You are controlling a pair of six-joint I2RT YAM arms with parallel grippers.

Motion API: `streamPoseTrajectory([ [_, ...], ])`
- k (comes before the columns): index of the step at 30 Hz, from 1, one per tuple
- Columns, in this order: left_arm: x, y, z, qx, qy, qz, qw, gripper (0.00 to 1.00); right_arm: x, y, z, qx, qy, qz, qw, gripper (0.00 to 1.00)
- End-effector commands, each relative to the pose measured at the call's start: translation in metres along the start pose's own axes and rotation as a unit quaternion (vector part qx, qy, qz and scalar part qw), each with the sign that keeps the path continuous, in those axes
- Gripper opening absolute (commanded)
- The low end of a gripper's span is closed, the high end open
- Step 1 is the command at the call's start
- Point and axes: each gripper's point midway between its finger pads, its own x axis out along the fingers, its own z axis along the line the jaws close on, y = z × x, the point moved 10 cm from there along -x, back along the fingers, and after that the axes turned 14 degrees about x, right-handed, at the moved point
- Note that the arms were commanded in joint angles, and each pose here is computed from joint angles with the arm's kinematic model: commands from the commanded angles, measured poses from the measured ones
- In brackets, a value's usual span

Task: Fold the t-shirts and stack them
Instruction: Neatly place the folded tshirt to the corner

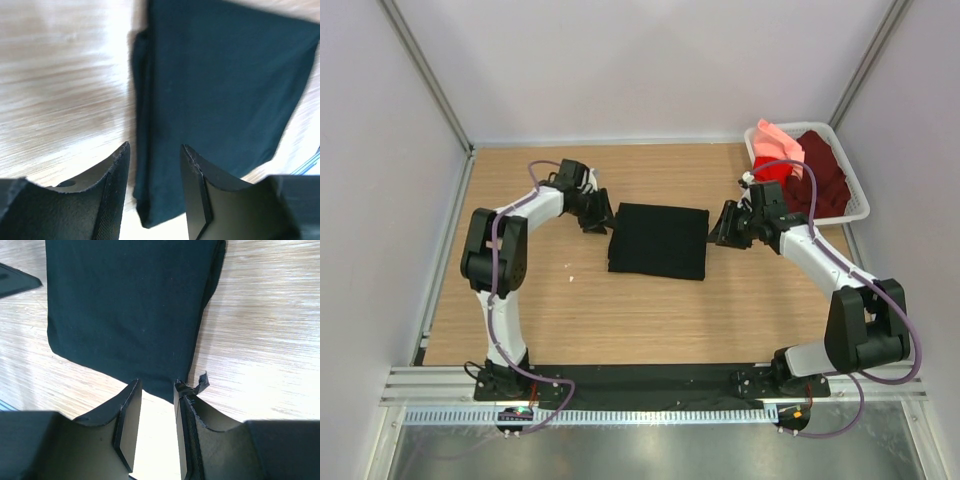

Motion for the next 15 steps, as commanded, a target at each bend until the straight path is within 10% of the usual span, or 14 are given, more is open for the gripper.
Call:
streamPoseTrajectory([
  [1, 0.005, 0.007, 0.000, 0.010, 0.011, 0.029, 0.999, 0.45, -0.013, -0.007, 0.011, -0.017, -0.016, -0.026, 0.999, 0.39],
  [9, 0.024, 0.021, -0.004, 0.024, 0.013, 0.055, 0.998, 0.45, -0.016, -0.008, 0.013, -0.019, -0.019, -0.031, 0.999, 0.39],
  [15, 0.030, 0.018, 0.001, 0.014, -0.028, 0.053, 0.998, 0.07, -0.019, -0.005, 0.012, -0.020, -0.019, -0.031, 0.999, 0.39],
])
